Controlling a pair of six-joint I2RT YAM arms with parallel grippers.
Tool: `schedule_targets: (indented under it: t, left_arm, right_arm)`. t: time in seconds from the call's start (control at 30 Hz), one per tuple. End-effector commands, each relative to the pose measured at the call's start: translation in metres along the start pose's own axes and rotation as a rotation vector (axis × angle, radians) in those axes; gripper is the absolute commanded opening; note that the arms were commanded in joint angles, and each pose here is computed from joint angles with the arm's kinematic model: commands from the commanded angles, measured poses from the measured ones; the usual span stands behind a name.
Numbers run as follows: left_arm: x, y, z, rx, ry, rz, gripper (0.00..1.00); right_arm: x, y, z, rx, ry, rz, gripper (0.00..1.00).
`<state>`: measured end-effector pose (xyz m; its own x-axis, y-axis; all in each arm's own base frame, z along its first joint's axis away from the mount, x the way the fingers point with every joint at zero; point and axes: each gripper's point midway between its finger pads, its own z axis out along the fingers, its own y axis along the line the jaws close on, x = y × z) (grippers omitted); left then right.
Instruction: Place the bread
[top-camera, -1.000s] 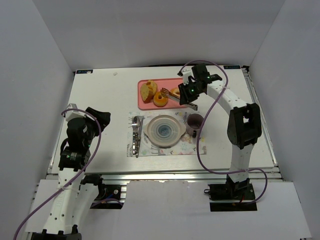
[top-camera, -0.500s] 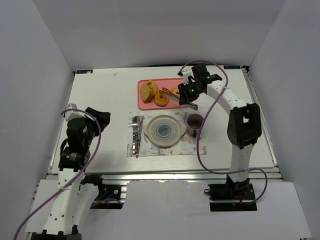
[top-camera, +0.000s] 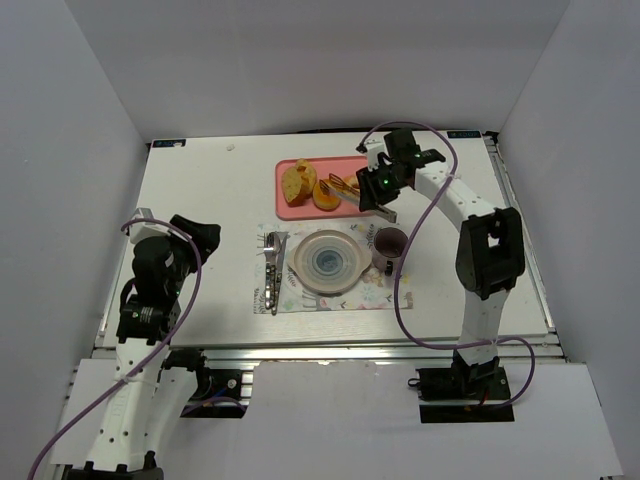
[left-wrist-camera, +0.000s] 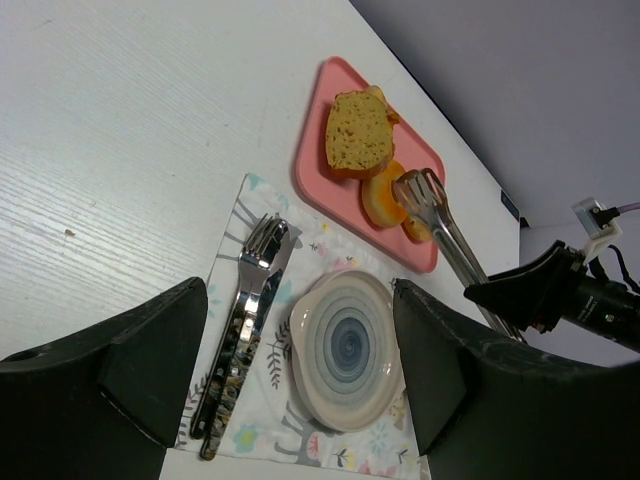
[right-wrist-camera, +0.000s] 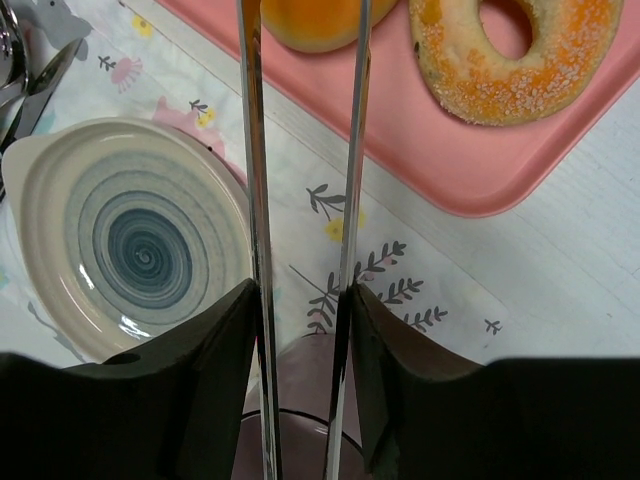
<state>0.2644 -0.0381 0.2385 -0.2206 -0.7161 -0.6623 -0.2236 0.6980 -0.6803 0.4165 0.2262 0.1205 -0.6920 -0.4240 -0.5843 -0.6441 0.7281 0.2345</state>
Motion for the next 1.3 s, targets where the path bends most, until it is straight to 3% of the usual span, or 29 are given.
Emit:
schedule_targets:
  t: [0.0, 0.43, 0.9, 1.27]
  left_arm:
    - [-0.008, -0.005, -0.005, 0.016, -0.031, -0.011, 0.84]
    - [-0.008, -0.007, -0.003, 0.019, -0.027, -0.009, 0.84]
    - [-0.008, -0.005, -0.004, 0.016, -0.028, -0.006, 0.84]
    - [-0.006, -0.004, -0.004, 0.017, -0.027, -0.006, 0.84]
  right_arm:
    - [-0.023, 0.012, -0.026, -0.007, -0.084, -0.037, 0.46]
    - [-0.025, 0.035, -0.038, -0.079, -0.099, -0.085, 0.46]
    - [-0.015, 0.028, -0.018, 0.040, -0.019, -0.203, 0.52]
    - [-0.004, 0.020, -0.003, 0.138, 0.073, -0.289, 0.51]
